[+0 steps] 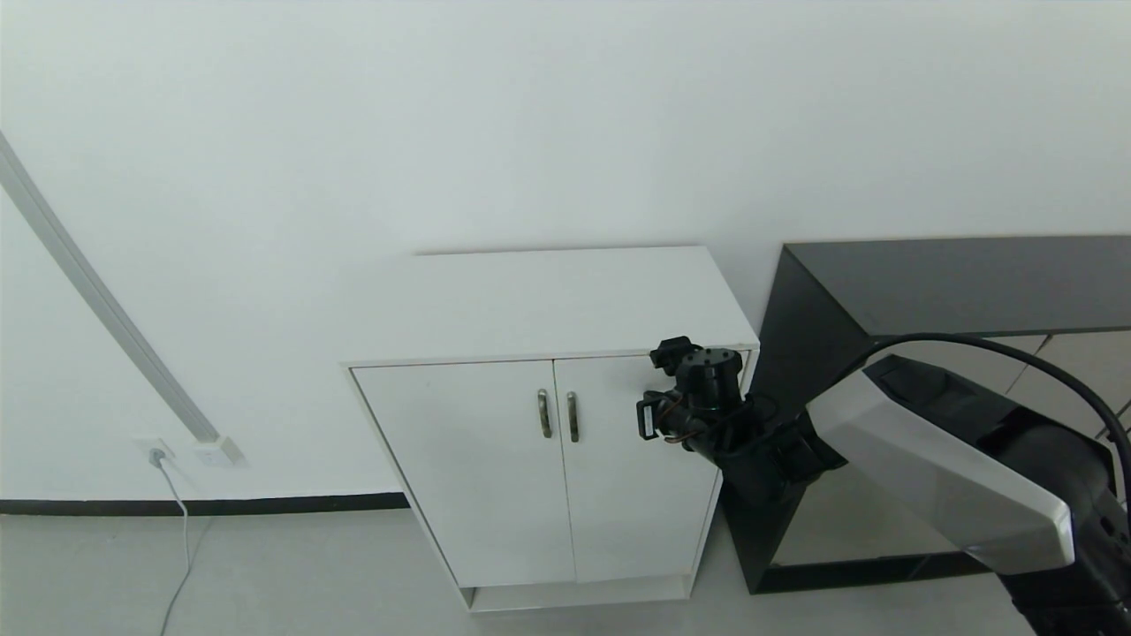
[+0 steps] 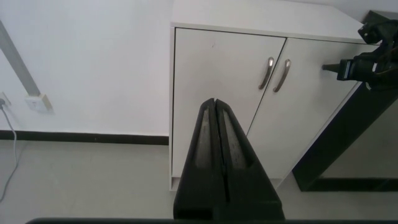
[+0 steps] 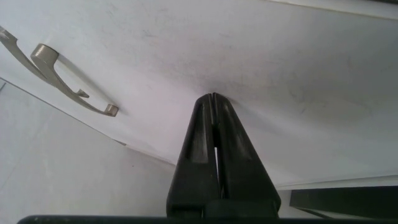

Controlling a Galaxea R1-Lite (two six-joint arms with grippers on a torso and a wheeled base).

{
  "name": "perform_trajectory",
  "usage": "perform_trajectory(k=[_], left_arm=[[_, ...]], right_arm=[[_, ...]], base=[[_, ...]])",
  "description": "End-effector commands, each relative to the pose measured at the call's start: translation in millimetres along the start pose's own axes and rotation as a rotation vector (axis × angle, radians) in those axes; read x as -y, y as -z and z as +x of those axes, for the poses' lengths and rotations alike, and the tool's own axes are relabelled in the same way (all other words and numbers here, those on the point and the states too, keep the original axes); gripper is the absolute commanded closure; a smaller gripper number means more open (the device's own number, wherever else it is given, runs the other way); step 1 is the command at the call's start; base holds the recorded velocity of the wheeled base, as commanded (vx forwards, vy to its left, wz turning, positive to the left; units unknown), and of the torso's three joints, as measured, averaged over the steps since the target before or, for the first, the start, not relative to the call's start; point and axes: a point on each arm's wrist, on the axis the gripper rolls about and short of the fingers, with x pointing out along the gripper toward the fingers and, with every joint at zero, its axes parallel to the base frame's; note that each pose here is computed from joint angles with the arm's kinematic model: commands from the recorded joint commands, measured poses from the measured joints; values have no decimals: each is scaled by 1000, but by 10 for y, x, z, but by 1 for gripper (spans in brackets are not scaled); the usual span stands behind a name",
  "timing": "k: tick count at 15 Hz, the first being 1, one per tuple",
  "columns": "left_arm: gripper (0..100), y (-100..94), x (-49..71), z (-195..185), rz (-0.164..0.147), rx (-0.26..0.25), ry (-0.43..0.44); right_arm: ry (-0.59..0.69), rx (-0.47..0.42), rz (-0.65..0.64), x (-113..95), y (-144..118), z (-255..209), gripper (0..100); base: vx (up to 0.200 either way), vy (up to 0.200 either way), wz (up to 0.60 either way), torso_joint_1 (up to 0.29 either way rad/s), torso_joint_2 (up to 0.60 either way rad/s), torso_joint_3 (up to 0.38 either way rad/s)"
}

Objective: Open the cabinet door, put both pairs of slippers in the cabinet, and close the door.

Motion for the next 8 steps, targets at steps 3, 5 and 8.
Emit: perform_trajectory(k=[3,5,8], left_arm=[[100,-1,0,0,-1,1,-1],[100,-3,0,0,-1,2,0],[100,-1,0,0,-1,1,-1]], right_arm=[[-2,-1,0,-4,10,6,100],[0,0,0,-5,14,18,100],[1,8,1,-9,4,41,100]], base=[[0,0,0,0,0,0],[0,0,0,0,0,0],[0,0,0,0,0,0]])
